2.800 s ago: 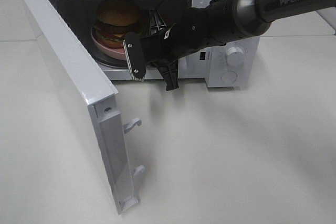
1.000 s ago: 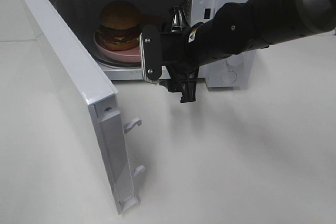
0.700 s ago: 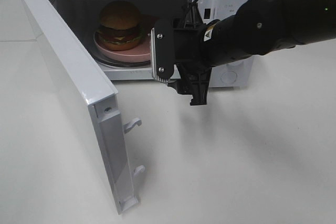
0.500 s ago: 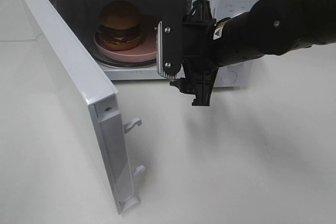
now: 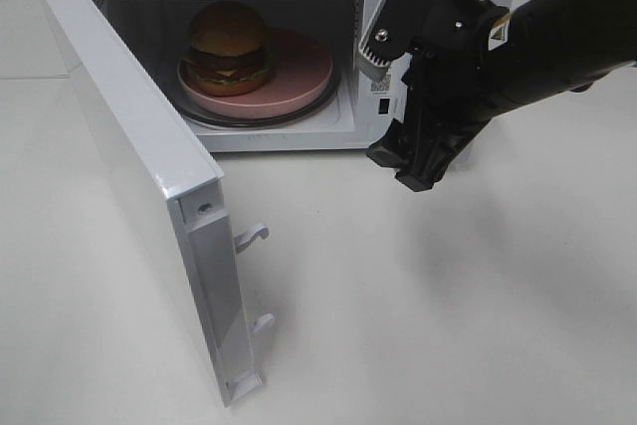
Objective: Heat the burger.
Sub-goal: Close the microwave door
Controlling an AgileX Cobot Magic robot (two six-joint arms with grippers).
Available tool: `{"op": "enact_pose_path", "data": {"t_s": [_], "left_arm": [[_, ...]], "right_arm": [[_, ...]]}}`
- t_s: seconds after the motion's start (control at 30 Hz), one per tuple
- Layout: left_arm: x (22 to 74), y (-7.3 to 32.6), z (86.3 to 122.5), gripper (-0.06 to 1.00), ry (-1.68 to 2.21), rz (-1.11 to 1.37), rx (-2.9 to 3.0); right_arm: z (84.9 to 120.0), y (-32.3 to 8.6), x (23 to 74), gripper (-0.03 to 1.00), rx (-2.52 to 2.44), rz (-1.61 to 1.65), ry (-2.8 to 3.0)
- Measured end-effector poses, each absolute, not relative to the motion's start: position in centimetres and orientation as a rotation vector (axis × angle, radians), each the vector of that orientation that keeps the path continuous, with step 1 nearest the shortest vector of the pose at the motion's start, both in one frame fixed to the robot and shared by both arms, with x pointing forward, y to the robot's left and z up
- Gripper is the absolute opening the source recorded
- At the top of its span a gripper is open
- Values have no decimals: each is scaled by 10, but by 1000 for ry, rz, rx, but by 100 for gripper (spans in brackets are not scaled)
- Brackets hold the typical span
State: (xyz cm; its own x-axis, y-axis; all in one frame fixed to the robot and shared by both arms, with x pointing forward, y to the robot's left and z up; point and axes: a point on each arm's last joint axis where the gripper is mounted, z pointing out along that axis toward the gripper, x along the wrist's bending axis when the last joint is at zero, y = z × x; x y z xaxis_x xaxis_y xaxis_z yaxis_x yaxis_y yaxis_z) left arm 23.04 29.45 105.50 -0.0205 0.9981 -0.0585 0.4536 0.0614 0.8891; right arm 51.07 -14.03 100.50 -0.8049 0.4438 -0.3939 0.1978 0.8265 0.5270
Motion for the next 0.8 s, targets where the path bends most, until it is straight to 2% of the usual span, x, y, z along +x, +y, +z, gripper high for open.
{"op": "enact_pose_path", "data": {"t_s": [0.23,0.4,0.5,0.67,0.8], "left_arm": [[230,294,1055,99,1580,906,1493],[230,294,1055,99,1580,906,1493],[230,294,1055,99,1580,906,1493],[230,294,1055,99,1580,906,1493],[230,294,1055,99,1580,906,1493]], "right_arm": [[1015,-163,501,76,840,616,2527],[1026,-198,492,76,1237,527,2482],[1028,-203,490,76,1284,518,2471],[1048,-241,477,76,1589,488,2306],[1059,-253,469,76,1671,487,2227]]}}
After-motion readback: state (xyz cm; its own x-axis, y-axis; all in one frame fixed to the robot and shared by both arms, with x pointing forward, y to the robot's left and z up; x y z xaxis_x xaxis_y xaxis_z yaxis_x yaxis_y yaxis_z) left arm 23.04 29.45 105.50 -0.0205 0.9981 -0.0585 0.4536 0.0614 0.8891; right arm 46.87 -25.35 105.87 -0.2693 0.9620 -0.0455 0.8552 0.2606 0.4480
